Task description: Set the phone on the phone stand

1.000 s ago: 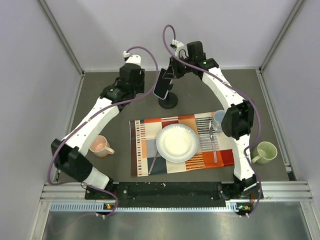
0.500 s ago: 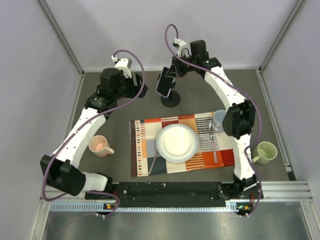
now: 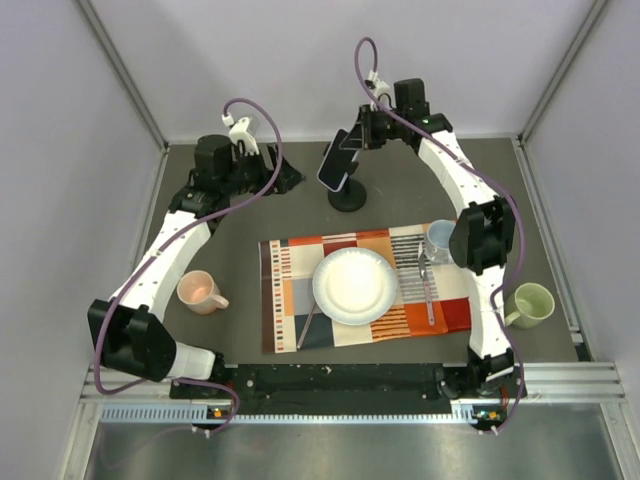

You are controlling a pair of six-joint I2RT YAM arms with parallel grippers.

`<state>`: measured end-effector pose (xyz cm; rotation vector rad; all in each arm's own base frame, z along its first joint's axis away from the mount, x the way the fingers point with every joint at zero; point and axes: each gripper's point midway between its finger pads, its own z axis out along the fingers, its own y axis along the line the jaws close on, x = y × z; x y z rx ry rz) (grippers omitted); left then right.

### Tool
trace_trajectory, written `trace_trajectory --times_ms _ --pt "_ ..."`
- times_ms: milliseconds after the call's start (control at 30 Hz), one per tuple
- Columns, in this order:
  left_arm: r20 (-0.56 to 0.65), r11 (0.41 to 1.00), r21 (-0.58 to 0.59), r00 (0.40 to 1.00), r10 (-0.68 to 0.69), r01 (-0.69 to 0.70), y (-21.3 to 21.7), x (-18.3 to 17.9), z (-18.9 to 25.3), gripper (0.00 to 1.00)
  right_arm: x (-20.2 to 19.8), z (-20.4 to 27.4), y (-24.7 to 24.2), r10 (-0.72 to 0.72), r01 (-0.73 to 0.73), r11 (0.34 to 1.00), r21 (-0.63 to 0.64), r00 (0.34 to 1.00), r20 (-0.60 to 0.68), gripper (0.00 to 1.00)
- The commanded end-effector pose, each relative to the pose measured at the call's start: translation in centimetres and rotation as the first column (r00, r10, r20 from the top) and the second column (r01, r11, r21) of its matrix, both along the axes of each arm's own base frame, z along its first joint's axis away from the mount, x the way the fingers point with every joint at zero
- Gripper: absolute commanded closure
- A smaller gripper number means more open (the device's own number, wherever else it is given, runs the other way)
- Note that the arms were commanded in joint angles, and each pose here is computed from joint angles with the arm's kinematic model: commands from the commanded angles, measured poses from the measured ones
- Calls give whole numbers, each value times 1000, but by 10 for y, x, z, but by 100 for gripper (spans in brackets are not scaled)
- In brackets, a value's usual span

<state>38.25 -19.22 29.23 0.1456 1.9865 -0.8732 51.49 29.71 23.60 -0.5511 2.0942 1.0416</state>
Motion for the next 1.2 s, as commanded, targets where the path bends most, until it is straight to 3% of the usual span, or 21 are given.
trace_trajectory --times_ms 0,133,267,467,567,767,1033,1167 --pt "58 998 -56 998 -36 39 -7 -3 24 21 10 -61 -34 -172 153 983 -105 965 -197 100" --pt "68 998 -55 997 -39 42 -6 -8 29 21 12 -53 -35 -170 156 984 -84 964 -202 98" --pt "76 998 -48 996 -43 47 -5 -11 32 21 13 -35 -34 -161 152 986 -65 973 -164 63" --pt "77 998 -36 996 -49 52 -3 -17 30 21 10 -2 -37 -160 157 987 -37 981 -107 40" --pt "85 999 -26 995 -43 45 0 -22 30 21 -1 12 -33 -110 110 994 -3 990 -87 32" --pt "66 998 -35 997 -47 49 0 -29 22 20 -21 16 -29 -60 61 997 37 998 -33 30" --pt "45 991 -87 994 -98 102 -5 -55 16 16 -41 26 -34 -116 114 986 122 993 14 30" --pt "46 987 -111 993 -108 113 -4 -70 14 14 -41 38 -30 -97 78 981 178 990 101 33"
